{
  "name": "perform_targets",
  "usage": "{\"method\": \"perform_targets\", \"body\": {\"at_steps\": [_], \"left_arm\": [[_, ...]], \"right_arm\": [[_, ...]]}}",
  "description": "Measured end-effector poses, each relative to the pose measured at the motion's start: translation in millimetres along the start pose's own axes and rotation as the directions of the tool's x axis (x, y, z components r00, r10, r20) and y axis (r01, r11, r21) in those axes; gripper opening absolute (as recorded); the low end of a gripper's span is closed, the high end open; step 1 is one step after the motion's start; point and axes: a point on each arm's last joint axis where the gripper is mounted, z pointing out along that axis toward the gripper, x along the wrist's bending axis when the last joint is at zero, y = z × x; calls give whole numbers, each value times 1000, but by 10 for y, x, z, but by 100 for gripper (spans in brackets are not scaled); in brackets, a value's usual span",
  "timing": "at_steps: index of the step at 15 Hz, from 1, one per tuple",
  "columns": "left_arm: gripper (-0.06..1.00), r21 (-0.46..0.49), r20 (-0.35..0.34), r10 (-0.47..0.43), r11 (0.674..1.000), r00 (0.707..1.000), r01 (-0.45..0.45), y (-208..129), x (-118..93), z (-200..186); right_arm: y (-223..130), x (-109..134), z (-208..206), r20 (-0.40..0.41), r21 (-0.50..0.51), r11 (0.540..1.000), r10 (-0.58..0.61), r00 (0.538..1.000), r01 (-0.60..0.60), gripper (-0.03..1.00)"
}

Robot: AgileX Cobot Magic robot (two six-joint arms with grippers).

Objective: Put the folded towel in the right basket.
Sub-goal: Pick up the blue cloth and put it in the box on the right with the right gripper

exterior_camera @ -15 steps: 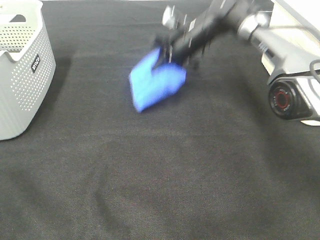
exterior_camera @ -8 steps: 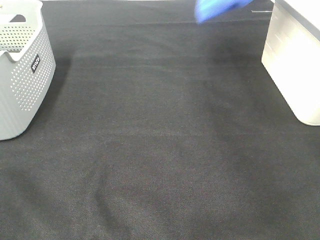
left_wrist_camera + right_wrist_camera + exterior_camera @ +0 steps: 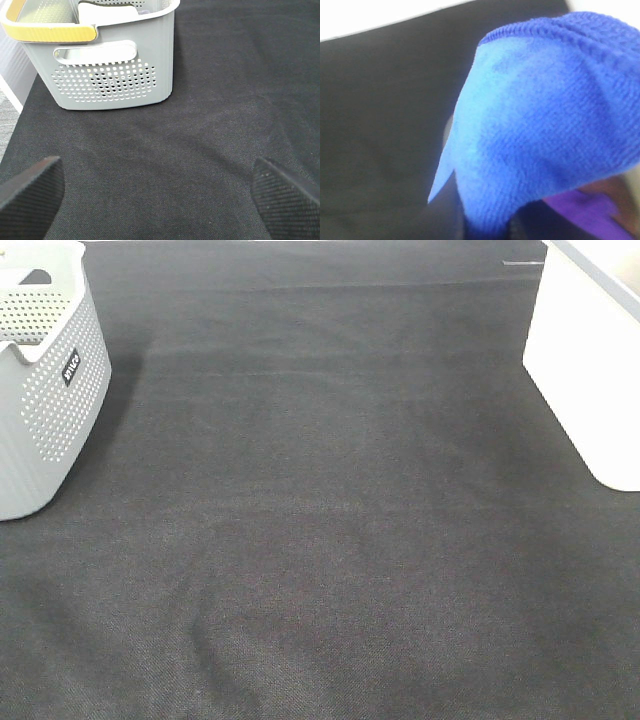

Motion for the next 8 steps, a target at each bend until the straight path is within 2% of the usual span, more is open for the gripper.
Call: {"method": "perform_targets", "body": {"at_steps": [3,4,5,6,8], "left_arm": [[94,2,0,0,1000,1000,0,1,0,3],[94,2,-1,0,1000,1000,0,1,1,3],[94,2,-1,0,1000,1000,0,1,1,3],[94,2,-1,0,1000,1000,0,1,1,3],[94,2,-1,0,1000,1000,0,1,1,3]], "right_arm": [[-239,-659,192,139,121,987,88,986,-105,14],[-291,-724,230,154,146,982,96,983,-119,17],[-317,-720,261,152,158,980,99,983,-123,28],[-317,-720,261,152,158,980,99,983,-123,28],[-346,-601,336,132,176,978,87,987,-109,73]]}}
